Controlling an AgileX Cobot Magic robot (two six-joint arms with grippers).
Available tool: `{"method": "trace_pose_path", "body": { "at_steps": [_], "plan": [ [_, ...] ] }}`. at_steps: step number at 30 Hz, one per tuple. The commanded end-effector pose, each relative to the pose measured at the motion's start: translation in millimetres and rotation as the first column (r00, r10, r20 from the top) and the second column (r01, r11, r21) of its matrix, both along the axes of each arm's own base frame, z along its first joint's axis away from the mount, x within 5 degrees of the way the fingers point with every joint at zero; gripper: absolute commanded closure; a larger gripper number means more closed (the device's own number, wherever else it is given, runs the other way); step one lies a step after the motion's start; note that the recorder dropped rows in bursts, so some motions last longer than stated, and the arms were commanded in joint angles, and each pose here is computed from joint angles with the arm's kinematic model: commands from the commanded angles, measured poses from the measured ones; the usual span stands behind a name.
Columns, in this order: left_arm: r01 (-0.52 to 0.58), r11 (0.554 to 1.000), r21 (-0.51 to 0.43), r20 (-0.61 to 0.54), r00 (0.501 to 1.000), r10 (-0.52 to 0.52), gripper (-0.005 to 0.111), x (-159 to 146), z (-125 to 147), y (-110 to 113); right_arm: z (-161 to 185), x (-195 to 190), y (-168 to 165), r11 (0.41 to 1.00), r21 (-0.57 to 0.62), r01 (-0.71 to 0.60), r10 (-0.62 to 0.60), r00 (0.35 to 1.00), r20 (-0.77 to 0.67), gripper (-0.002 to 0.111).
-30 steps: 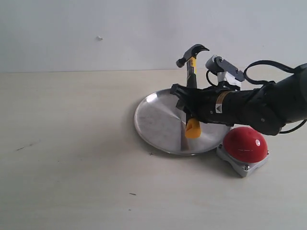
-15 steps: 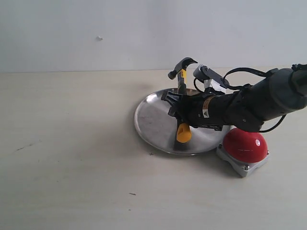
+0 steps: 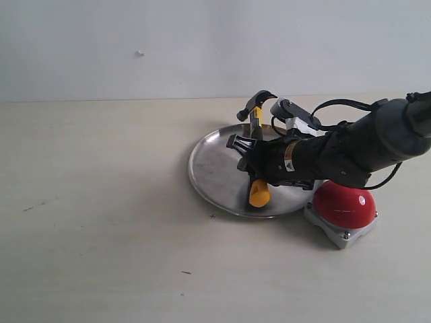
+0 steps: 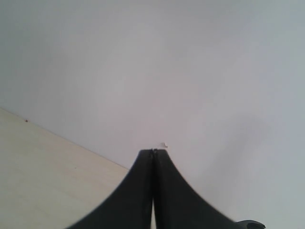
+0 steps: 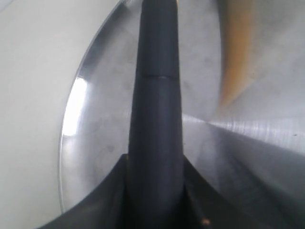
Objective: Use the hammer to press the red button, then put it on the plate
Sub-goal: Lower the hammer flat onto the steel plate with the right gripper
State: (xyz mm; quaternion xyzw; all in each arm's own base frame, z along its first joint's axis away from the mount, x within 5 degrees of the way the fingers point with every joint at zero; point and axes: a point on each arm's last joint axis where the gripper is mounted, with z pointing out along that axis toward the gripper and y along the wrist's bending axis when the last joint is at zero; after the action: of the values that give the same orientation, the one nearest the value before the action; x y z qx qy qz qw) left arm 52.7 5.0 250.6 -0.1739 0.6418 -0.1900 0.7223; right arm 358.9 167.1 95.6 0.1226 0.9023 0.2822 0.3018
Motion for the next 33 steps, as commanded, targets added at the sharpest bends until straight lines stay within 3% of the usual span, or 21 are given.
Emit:
{"method": "trace_pose_path", "body": {
  "at_steps": [1, 8, 13, 20, 33],
  "plan": [
    [0.002, 1.000, 0.001, 0.003, 1.000, -0.002, 0.107, -1, -1, 0, 14, 6, 5, 0.998, 0.039, -0.044, 0.041, 0.996, 0.081, 0.108],
    [0.002, 1.000, 0.001, 0.003, 1.000, -0.002, 0.107, -1, -1, 0, 19, 11, 6, 0.999, 0.026, -0.036, 0.034, 0.996, 0.088, 0.108],
    [0.001, 1.000, 0.005, 0.003, 1.000, -0.001, 0.107, -1, -1, 0, -4, 10, 6, 0.999, 0.025, -0.028, 0.027, 0.999, 0.033, 0.108],
    [0.001, 1.000, 0.005, 0.003, 1.000, -0.001, 0.107, -1, -1, 0, -6, 10, 6, 0.999, 0.029, -0.033, 0.031, 0.999, 0.036, 0.107],
    [0.001, 1.000, 0.005, 0.003, 1.000, -0.001, 0.107, -1, -1, 0, -6, 10, 6, 0.999, 0.023, -0.033, 0.032, 0.999, 0.033, 0.079]
  ]
}}
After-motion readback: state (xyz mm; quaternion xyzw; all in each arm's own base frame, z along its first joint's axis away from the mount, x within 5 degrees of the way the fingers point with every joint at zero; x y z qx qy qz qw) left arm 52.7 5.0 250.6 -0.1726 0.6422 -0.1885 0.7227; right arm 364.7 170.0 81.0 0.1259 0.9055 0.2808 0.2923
